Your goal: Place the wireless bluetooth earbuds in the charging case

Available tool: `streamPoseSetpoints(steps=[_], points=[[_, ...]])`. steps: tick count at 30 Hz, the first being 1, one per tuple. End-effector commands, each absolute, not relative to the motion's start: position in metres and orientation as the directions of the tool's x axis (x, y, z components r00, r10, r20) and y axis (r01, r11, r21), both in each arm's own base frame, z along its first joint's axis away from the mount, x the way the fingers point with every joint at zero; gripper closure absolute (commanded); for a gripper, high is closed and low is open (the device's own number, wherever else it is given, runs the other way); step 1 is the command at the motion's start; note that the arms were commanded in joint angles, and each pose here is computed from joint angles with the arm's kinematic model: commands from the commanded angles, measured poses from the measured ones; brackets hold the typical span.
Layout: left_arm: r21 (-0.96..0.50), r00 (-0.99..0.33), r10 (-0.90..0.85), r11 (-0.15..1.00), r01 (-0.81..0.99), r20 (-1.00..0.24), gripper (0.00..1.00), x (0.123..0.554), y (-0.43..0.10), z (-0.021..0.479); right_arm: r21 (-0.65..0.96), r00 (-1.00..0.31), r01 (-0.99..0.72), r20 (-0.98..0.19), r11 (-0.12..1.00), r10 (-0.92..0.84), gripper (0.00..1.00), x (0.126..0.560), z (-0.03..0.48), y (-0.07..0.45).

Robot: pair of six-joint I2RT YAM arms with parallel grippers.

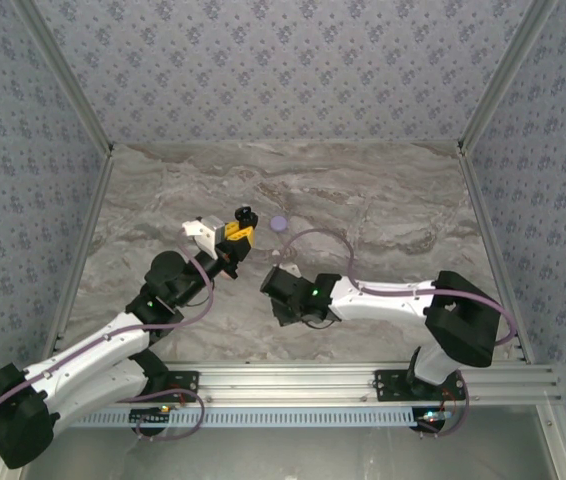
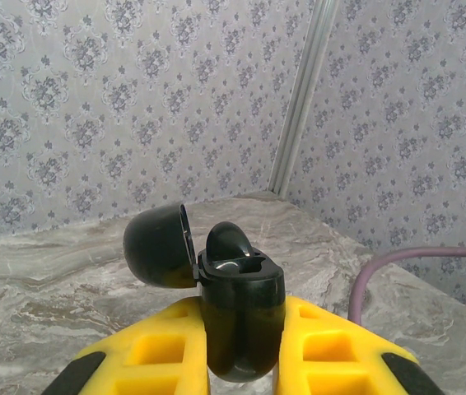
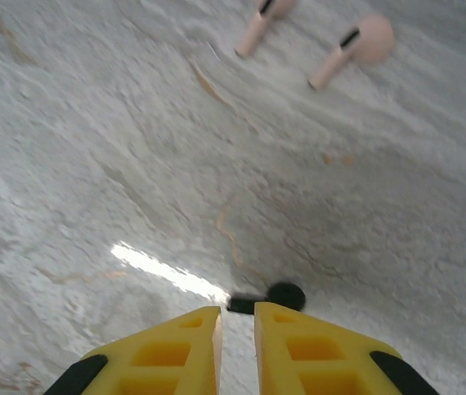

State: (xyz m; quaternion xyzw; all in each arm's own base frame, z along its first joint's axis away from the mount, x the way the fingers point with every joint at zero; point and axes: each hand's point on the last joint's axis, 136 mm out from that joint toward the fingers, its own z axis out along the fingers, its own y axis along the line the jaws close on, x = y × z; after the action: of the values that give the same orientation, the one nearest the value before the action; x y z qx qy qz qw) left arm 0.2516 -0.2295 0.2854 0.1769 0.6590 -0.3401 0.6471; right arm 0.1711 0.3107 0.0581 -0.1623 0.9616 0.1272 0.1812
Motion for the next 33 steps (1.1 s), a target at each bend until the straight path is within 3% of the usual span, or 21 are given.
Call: streamPoseSetpoints(steps=[1,33], points=[[-0.231,-0.091,-0.234,0.688,0.688,-0.968,1.00,0.252,-0.231,0.295,0.163,-0.900,-0.339,-0.344,0.927,-0.269,0.80,0.159,0.048,0.301],[-0.236,-0.098,-0.235,0.684,0.691,-0.967,1.00,0.252,-0.232,0.295,0.096,-0.874,-0.361,-0.381,0.928,-0.300,0.81,0.177,0.037,0.315]])
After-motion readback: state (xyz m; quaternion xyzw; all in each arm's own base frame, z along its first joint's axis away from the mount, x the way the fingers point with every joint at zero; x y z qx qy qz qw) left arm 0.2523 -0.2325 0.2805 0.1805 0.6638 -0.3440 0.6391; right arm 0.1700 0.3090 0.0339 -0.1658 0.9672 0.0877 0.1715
